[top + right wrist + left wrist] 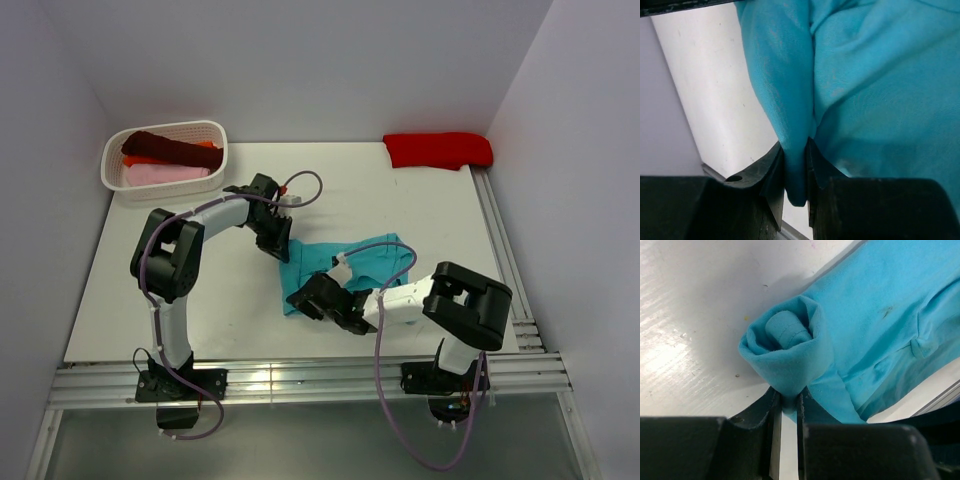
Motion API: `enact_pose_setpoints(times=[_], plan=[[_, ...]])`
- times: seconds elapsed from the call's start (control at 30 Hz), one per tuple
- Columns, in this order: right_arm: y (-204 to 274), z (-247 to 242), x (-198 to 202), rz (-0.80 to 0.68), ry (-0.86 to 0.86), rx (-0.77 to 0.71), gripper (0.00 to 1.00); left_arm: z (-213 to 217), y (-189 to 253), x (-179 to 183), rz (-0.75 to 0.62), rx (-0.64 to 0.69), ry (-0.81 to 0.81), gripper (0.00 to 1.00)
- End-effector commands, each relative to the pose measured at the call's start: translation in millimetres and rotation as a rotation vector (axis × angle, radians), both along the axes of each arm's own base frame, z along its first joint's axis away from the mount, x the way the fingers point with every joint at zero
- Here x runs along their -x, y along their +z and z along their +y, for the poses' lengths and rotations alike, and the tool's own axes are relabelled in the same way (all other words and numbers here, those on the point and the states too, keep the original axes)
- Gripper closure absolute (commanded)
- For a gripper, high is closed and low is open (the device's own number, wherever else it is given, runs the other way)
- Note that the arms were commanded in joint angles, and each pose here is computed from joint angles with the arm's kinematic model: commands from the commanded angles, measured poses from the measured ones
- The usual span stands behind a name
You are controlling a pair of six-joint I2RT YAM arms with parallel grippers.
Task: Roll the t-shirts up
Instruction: Roll the tshirt
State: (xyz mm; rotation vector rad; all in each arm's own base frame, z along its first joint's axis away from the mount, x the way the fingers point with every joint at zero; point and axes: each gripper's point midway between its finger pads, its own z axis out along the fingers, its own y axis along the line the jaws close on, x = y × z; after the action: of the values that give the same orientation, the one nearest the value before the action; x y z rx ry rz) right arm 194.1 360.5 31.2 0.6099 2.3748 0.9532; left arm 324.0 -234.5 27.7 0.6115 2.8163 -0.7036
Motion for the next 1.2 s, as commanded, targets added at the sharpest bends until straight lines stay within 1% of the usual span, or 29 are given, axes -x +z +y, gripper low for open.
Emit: enact_pose_setpoints(times=[0.0,0.07,0.1,0.13,0.17,0.2,0.27,0.37,0.4,0.5,0.6,0.63,0.7,0.73,0.77,0.8,0.83,0.87,0.9,0.97,1.0,1.07,1.17], plan=[[23,18,13,0.026,0.039,-0.156,0.84,12,-9,-23,-0.079,-0.081,0.025,0.99],[18,22,16,0.039,0.051,-0.132,0.78,11,-7,-24,-0.08,-0.079,0.022,0.99],[17,25,21,0.041,0.066,-0.123,0.71,10,-6,-24,-0.082,-0.076,0.023,0.99],[11,26,24,0.051,0.075,-0.088,0.67,10,-6,-25,-0.085,-0.078,0.022,0.99],[8,24,24,0.047,0.069,-0.064,0.59,10,-4,-25,-0.089,-0.075,0.019,0.99],[1,19,32,0.058,0.076,-0.016,0.55,10,-3,-25,-0.091,-0.075,0.019,0.98],[2,18,35,0.05,0.072,0.027,0.48,11,-1,-25,-0.096,-0.08,0.019,0.98],[1,8,42,0.047,0.072,0.121,0.43,11,0,-25,-0.099,-0.082,0.017,0.98],[-2,-3,42,0.043,0.059,0.184,0.43,11,-1,-25,-0.097,-0.082,0.015,0.98],[17,0,45,0.004,0.079,0.228,0.41,10,0,-24,-0.097,-0.079,0.012,0.98],[53,1,44,-0.075,0.095,0.283,0.41,8,1,-22,-0.098,-0.077,0.005,0.98],[71,1,37,-0.116,0.078,0.305,0.41,8,0,-21,-0.095,-0.079,0.001,0.98],[86,-2,26,-0.176,0.073,0.358,0.42,6,0,-21,-0.096,-0.076,-0.002,0.98],[103,2,19,-0.212,0.062,0.372,0.42,6,0,-20,-0.096,-0.076,-0.004,0.97],[109,1,9,-0.234,0.05,0.392,0.43,5,1,-20,-0.096,-0.076,-0.004,0.97],[104,-2,2,-0.251,0.063,0.464,0.43,4,0,-19,-0.096,-0.078,-0.008,0.97],[119,7,-7,-0.274,0.051,0.458,0.43,4,-1,-19,-0.093,-0.079,-0.008,0.97],[122,6,-17,-0.299,0.037,0.494,0.45,4,0,-19,-0.092,-0.08,-0.011,0.97],[112,6,-27,-0.307,0.039,0.561,0.46,3,0,-18,-0.094,-0.081,-0.013,0.97],[119,9,-43,-0.341,0.021,0.612,0.47,4,0,-18,-0.096,-0.087,-0.013,0.97],[108,10,-49,-0.349,0.031,0.666,0.48,4,1,-18,-0.097,-0.086,-0.018,0.97],[110,15,-62,-0.377,0.021,0.682,0.48,4,1,-18,-0.098,-0.086,-0.019,0.97],[100,22,-77,-0.407,0.027,0.71,0.49,4,2,-18,-0.098,-0.088,-0.02,0.96]])
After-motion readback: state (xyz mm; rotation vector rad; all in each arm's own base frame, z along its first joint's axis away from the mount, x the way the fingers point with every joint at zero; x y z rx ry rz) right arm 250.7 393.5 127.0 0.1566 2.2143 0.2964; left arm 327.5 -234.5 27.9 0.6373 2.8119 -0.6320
